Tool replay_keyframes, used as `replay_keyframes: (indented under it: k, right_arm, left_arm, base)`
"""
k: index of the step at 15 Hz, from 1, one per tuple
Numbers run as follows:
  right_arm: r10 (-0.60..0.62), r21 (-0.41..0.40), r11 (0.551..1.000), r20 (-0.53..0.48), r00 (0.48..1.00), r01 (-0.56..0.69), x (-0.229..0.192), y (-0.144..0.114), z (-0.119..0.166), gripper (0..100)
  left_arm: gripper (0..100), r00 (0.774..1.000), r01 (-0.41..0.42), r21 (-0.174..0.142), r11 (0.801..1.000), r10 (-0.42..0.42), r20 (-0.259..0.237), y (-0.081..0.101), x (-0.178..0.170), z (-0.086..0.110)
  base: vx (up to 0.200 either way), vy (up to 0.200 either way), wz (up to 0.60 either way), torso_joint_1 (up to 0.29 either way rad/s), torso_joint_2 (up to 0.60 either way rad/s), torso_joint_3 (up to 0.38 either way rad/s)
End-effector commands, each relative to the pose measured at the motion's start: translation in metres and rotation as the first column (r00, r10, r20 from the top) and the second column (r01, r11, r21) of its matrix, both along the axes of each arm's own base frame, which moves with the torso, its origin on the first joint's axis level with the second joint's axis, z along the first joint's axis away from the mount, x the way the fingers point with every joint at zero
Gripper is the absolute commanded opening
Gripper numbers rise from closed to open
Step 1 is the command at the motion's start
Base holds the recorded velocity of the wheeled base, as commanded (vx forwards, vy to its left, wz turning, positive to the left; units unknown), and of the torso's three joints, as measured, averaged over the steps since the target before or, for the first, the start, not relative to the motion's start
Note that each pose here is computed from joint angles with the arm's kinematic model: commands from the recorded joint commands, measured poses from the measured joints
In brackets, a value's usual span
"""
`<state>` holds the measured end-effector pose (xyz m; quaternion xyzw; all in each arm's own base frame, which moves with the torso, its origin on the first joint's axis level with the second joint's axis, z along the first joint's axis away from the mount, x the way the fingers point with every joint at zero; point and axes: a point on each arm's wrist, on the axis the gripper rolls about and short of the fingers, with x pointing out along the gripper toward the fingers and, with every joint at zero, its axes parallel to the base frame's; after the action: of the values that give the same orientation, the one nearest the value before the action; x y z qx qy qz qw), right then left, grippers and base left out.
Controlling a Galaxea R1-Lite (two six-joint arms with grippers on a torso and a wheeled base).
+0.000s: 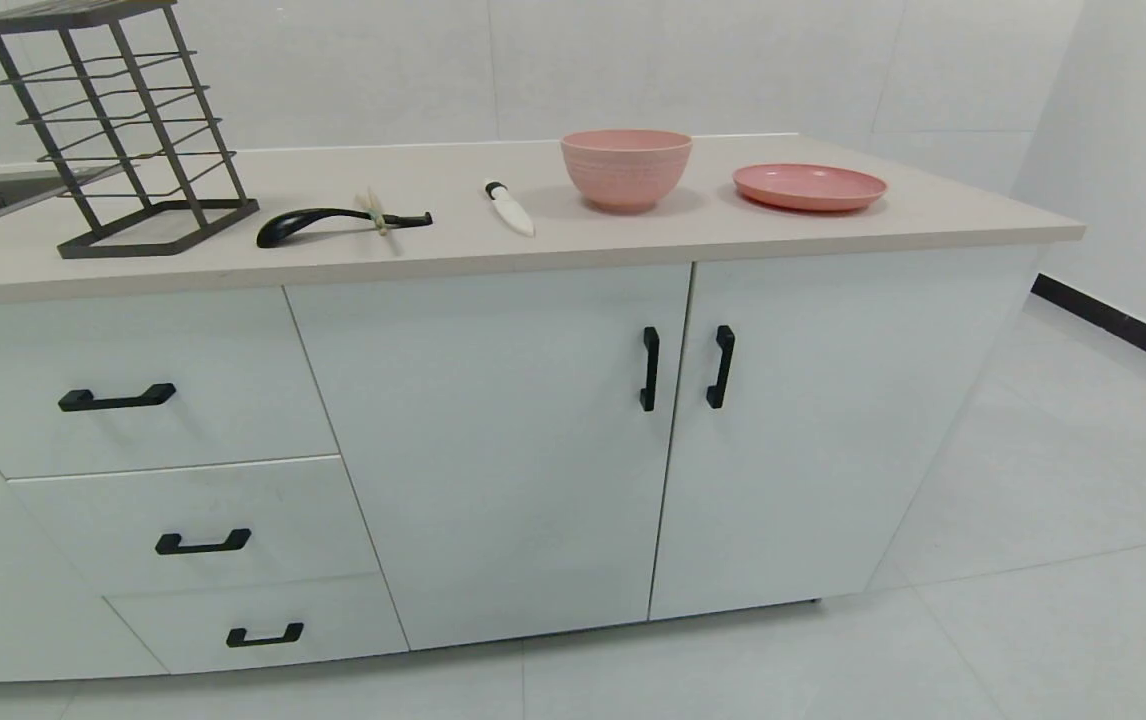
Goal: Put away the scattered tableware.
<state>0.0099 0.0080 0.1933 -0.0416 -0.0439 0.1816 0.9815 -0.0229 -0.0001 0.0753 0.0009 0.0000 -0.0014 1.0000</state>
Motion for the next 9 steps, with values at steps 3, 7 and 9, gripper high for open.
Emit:
replay_keyframes:
  k: [3,7,9]
  right_arm:
    - [0.12,-0.008,0.992,-0.278,0.953,-0.127,0.087,0.011,0.001,100]
    - [0.136,-0.032,0.988,-0.275,0.952,-0.15,0.158,0.021,0.004,100]
    - [0.173,-0.032,0.981,-0.292,0.941,-0.19,0.18,0.033,-0.003,100]
  left_arm:
    - [100,1.0,0.002,0.0,1.0,-0.002,0.0,0.0,0.0,0.0]
    - [100,1.0,0.003,0.001,1.0,-0.003,0.0,0.0,0.0,0.0]
    - [100,1.0,0.003,0.001,1.0,-0.003,-0.002,0.0,0.0,0.0]
  base:
    - [0.0,0.0,0.0,0.0,0.0,0.0]
    - [0.0,0.0,0.0,0.0,0.0,0.0]
    - [0.0,0.0,0.0,0.0,0.0,0.0]
